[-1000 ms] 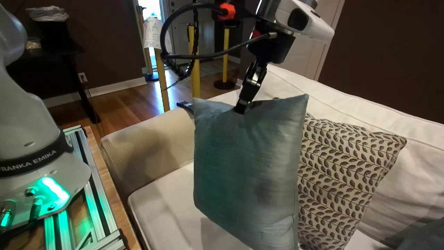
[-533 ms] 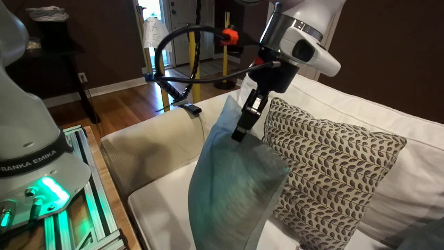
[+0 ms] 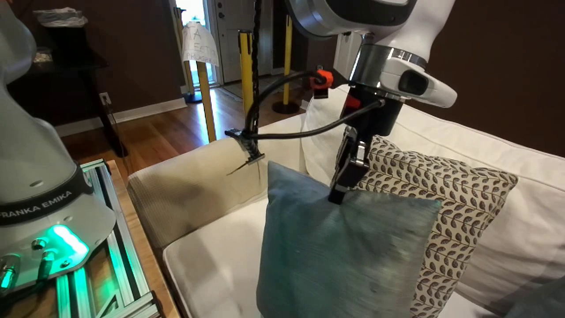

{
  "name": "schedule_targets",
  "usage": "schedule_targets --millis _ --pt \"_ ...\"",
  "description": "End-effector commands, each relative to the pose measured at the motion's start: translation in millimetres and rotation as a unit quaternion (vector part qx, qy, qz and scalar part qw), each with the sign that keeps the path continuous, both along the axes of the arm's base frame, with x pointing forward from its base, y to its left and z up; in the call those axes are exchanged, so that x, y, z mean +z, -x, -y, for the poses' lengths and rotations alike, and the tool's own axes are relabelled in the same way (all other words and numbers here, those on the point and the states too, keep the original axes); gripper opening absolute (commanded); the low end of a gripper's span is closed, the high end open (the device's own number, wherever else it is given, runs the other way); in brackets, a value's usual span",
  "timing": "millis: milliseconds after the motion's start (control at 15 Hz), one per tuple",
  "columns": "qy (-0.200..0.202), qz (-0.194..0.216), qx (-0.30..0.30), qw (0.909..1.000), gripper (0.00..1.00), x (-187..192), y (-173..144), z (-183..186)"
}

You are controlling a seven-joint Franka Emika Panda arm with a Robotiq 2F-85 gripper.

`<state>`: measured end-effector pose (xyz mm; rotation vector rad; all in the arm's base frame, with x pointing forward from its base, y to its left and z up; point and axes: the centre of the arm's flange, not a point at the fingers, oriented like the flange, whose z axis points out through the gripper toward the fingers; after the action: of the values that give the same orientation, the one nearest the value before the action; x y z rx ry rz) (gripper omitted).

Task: Swap the blue pillow and the cheetah print pillows' places

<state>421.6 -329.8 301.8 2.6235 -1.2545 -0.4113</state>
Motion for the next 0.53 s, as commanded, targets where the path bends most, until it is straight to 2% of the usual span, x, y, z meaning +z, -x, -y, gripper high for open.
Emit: schedule_targets --millis 0,333,400,467 --pt "0.035 0.018 0.004 0.9992 0.01 -13.2 -25.6 9.0" --pt "0.049 0.024 0.012 0.9985 0.01 -45.0 -50.6 8.2" --pt "0.058 0.034 0.015 0.9976 0.28 -47.3 -56.5 7.4" --pt "0.064 0.043 0.018 0.9968 0.29 -50.2 -62.1 6.5"
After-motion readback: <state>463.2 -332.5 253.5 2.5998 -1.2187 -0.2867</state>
